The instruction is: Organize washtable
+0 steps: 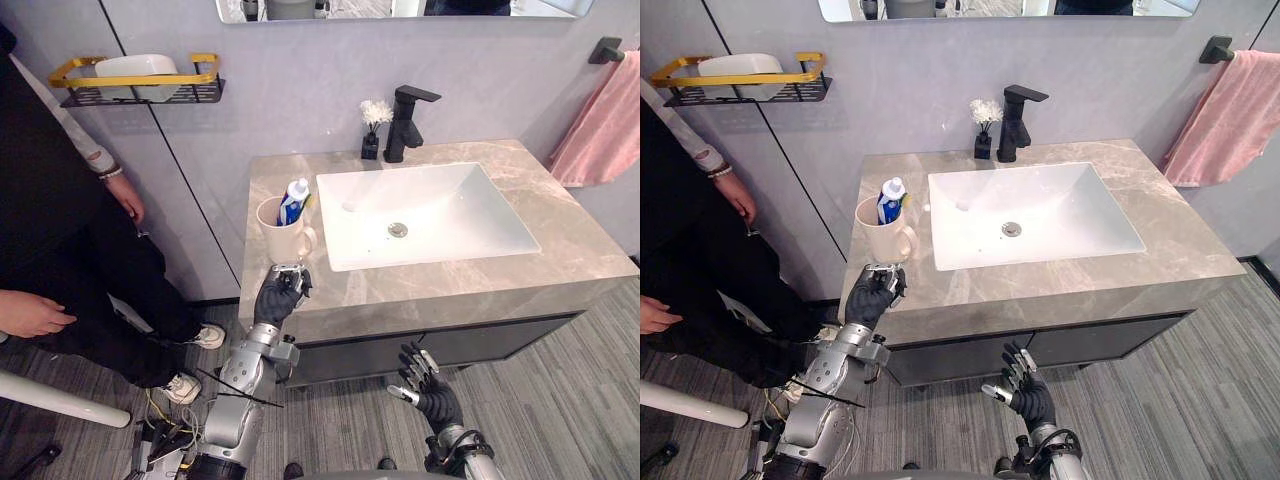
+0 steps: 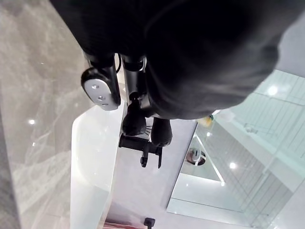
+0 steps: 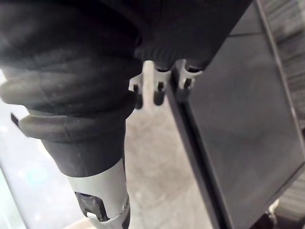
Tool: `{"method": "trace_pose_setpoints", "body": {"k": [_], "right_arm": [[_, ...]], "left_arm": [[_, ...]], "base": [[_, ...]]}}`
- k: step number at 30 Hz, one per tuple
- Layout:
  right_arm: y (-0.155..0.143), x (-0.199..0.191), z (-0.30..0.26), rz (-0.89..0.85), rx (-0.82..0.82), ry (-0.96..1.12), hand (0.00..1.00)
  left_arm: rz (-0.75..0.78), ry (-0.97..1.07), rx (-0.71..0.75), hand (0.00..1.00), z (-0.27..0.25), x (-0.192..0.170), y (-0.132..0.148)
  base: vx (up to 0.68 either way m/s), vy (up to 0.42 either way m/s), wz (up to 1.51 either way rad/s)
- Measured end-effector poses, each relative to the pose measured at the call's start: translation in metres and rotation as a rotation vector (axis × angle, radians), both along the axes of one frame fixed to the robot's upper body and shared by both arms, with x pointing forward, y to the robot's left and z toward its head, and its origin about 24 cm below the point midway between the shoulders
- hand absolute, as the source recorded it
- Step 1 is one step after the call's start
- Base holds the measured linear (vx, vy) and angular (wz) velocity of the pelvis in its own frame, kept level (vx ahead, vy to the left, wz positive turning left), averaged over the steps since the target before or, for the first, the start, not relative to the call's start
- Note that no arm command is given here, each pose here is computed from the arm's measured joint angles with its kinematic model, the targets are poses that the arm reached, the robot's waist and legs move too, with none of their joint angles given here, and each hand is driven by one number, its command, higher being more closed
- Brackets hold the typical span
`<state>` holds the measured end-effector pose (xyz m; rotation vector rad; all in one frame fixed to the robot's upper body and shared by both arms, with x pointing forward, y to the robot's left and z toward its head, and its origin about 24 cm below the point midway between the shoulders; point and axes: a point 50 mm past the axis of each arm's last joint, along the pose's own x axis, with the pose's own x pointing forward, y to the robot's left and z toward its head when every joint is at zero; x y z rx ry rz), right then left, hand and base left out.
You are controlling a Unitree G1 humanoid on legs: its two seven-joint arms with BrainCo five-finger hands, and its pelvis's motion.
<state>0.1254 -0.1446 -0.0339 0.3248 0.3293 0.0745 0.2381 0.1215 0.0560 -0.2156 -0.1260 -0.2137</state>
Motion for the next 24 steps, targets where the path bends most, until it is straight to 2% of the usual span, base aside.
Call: {"method": "trace_pose_setpoints", "body": {"k": [8, 24], "right_arm": [[-0.004, 0.000, 0.000, -0.013, -0.009, -0.001, 0.00], [-0.008, 0.003, 0.002, -0.007, -0.028, -0.014, 0.00]], "left_arm": [[0.012, 0.089, 0.039, 1.00, -0.020, 0.004, 0.001], [0.067, 0.048, 0.108, 1.00, -0.014, 0.028, 0.011]], "base": [[0.01, 0.003, -0.07], [0.00, 0.000, -0.05]]}}
